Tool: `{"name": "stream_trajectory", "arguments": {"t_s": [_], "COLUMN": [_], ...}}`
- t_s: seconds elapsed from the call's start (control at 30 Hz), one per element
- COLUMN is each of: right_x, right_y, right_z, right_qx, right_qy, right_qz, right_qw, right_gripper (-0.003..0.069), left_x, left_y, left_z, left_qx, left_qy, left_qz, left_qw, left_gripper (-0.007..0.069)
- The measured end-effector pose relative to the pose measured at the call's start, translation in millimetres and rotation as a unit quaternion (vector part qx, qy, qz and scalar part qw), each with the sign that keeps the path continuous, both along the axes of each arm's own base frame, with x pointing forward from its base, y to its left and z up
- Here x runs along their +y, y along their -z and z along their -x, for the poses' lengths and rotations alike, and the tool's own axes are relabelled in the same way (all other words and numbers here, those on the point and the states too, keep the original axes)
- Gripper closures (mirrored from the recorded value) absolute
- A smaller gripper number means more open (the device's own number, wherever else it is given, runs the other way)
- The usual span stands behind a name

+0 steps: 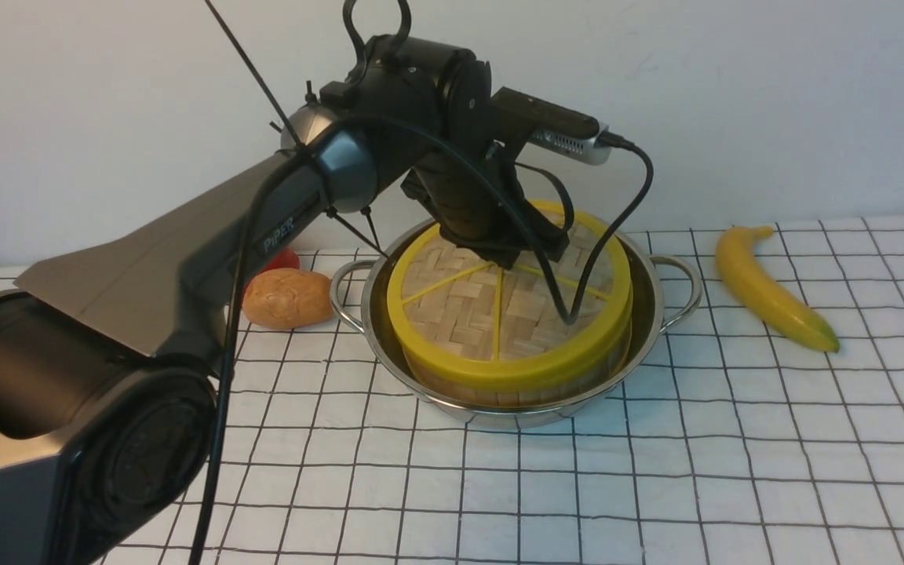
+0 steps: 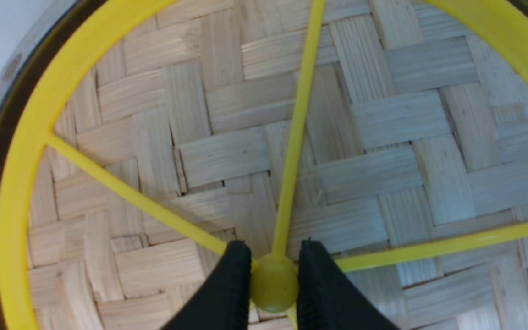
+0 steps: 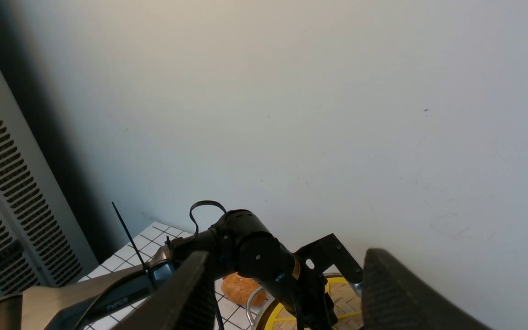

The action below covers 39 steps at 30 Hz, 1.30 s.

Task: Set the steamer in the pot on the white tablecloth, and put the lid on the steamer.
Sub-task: 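Place the yellow bamboo steamer lid onto the steamer in the pot with the left gripper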

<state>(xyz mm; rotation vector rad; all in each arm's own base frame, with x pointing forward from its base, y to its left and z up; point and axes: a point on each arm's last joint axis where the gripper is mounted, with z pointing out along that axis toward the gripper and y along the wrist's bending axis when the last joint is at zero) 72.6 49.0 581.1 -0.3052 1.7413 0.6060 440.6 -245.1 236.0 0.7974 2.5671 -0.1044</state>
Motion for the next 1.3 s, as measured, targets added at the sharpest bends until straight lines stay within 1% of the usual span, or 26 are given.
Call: {"name": "stream_trajectory", "arguments": {"t_s": [0.33, 1.1, 1.23, 1.27, 1.3], "right_x": [0.0, 0.0, 0.0, 0.0, 0.0], "right_y": [0.0, 0.0, 0.0, 0.0, 0.0], "right_z": [0.0, 0.0, 0.0, 0.0, 0.0], "right_qx": [0.000, 0.000, 0.000, 0.000, 0.000], "right_qy": [0.000, 0.000, 0.000, 0.000, 0.000], "right_qz": [0.000, 0.000, 0.000, 0.000, 0.000], "right_qw": [1.000, 1.000, 1.000, 1.000, 1.000], "right_gripper": [0.0230, 0.0230, 0.0230, 0.0230, 0.0230], "left_x": [-1.8, -2.3, -2.5, -2.4, -2.4], "left_y": [-1.8, -1.8, -2.0, -2.3, -2.3], "left_z": [-0.9, -0.6, -0.9, -1.6, -1.7], "left_qx": [-0.007, -0.005, -0.007, -0.011, -0.012], "left_qy": [0.010, 0.010, 0.010, 0.011, 0.011], "left_qz": [0.006, 0.009, 0.010, 0.009, 0.009], "left_qw": [1.000, 1.000, 1.000, 1.000, 1.000], "left_gripper": [0.0508, 0.0508, 0.0470, 0.0424, 0.0418]}}
